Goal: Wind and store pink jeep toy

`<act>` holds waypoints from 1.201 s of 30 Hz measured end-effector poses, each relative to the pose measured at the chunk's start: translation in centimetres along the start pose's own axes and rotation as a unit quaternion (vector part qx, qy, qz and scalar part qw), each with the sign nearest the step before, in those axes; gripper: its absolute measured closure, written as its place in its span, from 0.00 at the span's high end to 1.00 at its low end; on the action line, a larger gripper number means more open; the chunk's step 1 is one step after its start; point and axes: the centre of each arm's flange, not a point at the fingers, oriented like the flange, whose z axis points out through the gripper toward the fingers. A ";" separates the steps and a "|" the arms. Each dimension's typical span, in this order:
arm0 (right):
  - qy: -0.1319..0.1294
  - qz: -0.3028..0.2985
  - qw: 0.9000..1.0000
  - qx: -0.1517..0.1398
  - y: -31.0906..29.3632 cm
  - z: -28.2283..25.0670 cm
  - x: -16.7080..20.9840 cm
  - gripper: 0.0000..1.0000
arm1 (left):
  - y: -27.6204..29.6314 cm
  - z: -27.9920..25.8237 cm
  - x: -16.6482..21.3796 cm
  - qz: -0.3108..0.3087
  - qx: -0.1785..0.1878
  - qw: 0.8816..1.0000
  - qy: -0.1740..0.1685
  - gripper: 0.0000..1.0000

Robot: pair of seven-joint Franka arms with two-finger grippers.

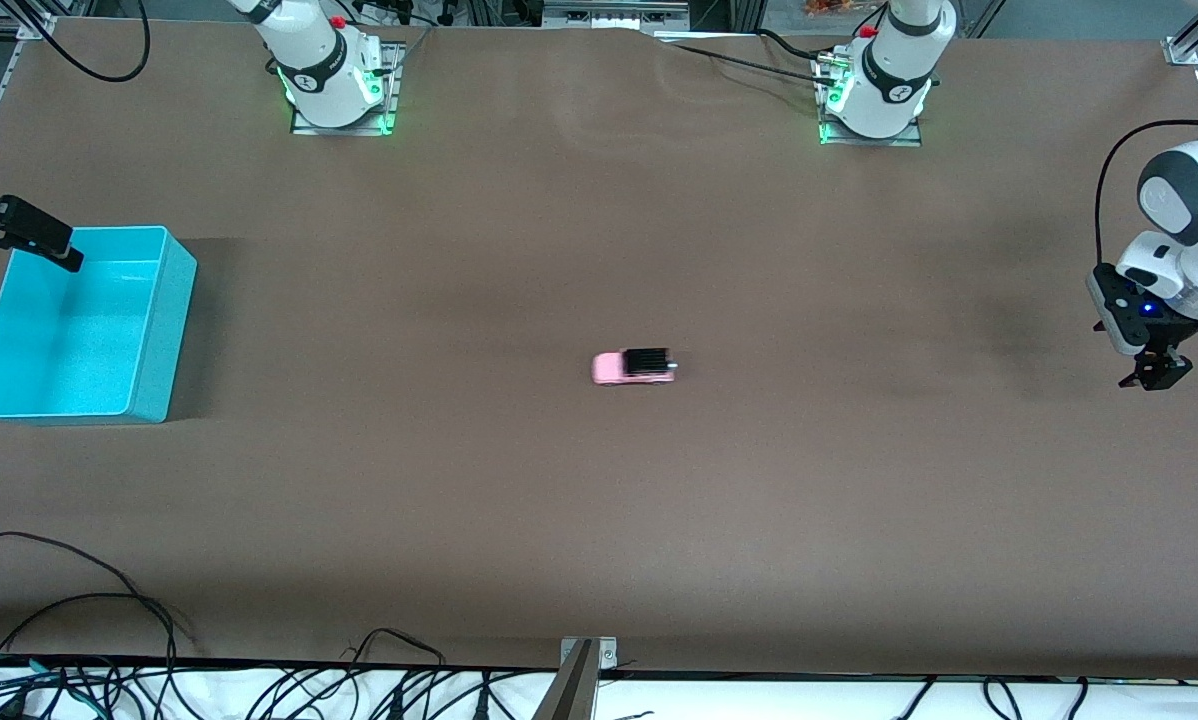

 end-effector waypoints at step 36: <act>0.000 0.000 1.000 0.000 0.0 0.0 0.0 1.00 | -2.1 -13.4 -0.4 -0.068 0.061 0.996 0.007 1.00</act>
